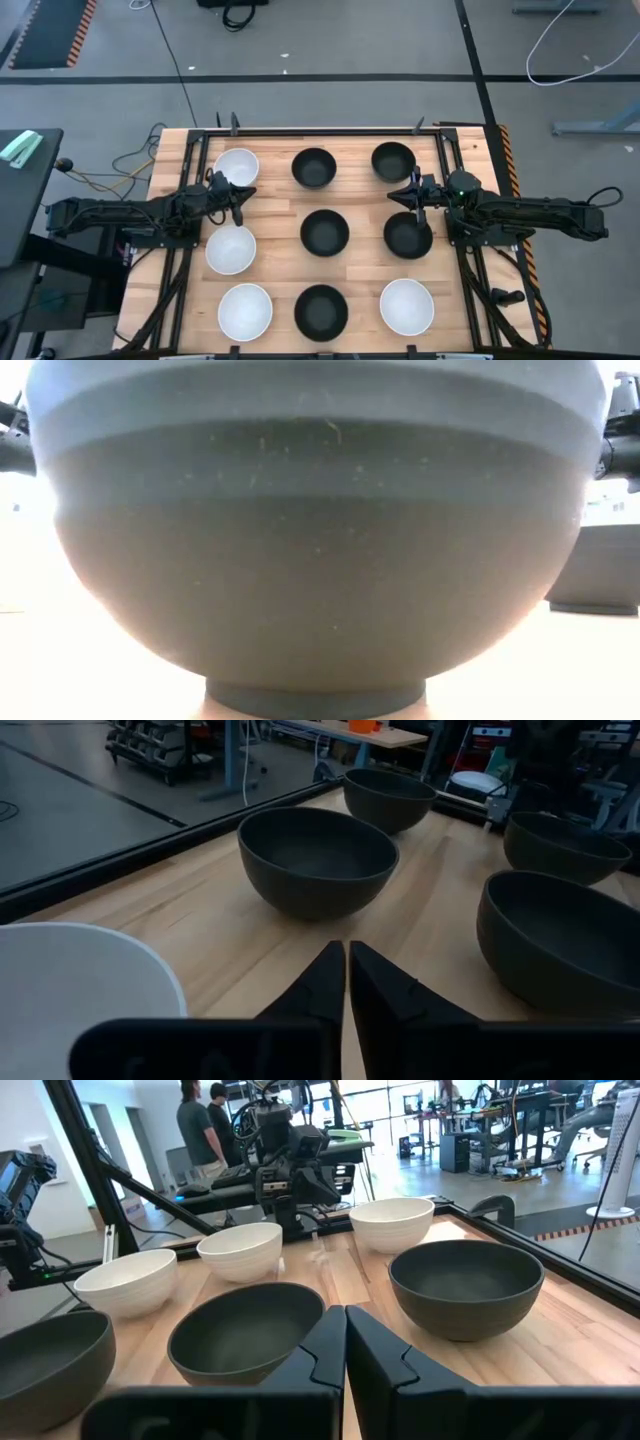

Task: Nest bowls inside each other
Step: Stack the black bowl on top of the black bowl

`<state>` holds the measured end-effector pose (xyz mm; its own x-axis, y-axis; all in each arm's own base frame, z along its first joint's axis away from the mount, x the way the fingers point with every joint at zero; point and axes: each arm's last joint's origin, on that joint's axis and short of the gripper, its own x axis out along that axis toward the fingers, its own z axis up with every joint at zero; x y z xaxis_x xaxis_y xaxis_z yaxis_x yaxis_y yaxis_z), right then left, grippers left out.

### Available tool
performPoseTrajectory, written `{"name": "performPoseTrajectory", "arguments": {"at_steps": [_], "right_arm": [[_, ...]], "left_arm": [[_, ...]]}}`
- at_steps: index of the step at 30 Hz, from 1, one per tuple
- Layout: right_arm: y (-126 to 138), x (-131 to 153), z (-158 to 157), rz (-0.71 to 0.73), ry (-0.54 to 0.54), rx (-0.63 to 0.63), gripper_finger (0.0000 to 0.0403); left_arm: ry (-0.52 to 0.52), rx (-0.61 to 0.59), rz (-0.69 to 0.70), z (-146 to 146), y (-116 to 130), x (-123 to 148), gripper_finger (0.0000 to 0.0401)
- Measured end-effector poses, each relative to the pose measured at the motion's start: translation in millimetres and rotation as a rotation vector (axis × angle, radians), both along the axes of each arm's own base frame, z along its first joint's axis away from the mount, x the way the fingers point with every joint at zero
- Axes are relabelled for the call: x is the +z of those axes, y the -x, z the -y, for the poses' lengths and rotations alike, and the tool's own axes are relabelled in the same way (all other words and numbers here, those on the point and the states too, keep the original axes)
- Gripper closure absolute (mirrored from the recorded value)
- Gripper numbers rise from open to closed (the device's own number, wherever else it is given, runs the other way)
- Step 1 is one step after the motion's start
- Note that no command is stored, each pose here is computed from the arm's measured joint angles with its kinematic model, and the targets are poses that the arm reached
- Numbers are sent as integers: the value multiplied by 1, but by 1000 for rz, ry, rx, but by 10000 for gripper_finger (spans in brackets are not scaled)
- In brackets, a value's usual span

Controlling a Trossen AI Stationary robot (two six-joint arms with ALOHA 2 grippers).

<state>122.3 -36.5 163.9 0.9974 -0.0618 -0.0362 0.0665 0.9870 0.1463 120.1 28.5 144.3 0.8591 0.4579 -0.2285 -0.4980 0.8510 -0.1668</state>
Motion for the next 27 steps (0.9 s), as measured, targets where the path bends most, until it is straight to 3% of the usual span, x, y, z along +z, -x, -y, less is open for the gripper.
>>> {"name": "performPoseTrajectory", "arguments": {"at_steps": [7, 12, 19, 24, 27], "right_arm": [[0, 0, 1, -7, 112, -12, 384], [0, 0, 1, -5, 69, -13, 384], [1, 4, 4, 19, 165, -108, 384], [0, 9, 5, 46, 93, -123, 384], [0, 9, 6, 41, 118, -143, 384]], "left_arm": [[-1, 0, 0, 0, 0, 0, 365], [6, 2, 4, 0, 0, 0, 370], [139, 38, 78, 0, 0, 0, 378], [157, 42, 90, 0, 0, 1, 371], [179, 47, 110, 0, 0, 1, 367]]}}
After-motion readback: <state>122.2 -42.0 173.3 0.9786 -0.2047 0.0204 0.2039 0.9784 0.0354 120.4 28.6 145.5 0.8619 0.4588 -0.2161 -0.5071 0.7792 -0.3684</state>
